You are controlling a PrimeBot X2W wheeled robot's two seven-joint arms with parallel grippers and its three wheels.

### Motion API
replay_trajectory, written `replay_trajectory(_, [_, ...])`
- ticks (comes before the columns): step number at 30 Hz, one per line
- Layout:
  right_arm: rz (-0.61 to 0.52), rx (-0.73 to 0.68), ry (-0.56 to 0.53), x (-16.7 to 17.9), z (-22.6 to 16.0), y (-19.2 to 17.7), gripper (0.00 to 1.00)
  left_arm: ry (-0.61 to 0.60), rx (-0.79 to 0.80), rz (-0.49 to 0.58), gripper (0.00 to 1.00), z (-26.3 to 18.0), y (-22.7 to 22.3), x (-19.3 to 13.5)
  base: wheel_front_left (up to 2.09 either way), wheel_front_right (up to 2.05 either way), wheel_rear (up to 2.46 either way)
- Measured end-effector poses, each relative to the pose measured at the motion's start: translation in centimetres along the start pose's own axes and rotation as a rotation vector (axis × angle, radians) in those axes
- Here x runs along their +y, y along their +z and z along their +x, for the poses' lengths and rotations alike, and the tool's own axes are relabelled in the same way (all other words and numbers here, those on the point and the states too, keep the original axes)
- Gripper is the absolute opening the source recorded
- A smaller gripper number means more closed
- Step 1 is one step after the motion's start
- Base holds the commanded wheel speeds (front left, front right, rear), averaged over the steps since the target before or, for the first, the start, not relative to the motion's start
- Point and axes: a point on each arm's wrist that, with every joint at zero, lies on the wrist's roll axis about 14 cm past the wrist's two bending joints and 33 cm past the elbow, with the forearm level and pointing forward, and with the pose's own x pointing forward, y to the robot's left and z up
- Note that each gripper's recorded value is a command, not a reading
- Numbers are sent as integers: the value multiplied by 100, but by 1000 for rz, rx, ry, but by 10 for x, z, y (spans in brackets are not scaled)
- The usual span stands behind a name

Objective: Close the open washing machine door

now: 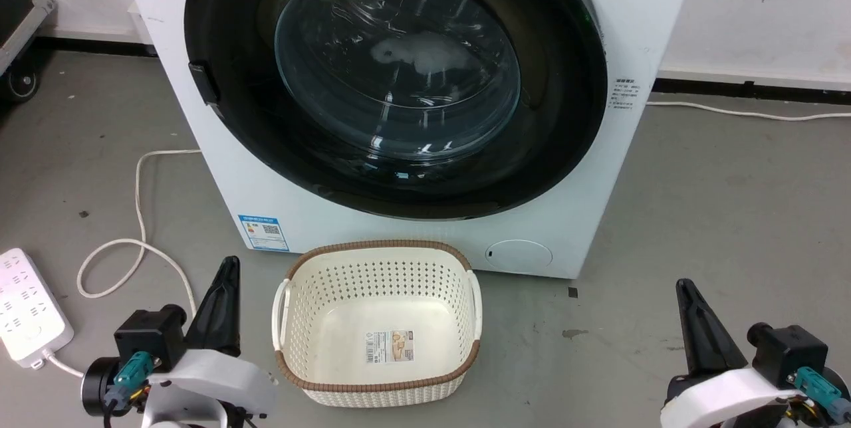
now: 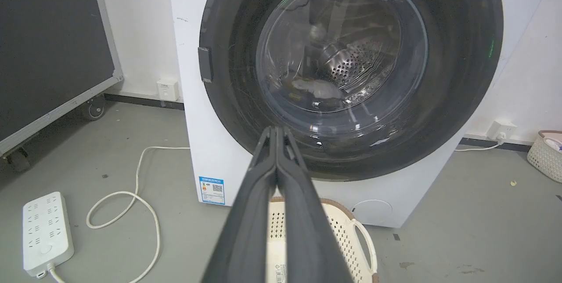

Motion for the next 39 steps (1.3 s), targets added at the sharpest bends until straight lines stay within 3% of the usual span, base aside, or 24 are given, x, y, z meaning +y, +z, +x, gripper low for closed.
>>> replay_trajectory(39, [-56, 20, 49, 15, 6, 6, 0, 30, 31, 58, 0, -8, -4, 0, 0, 0, 0])
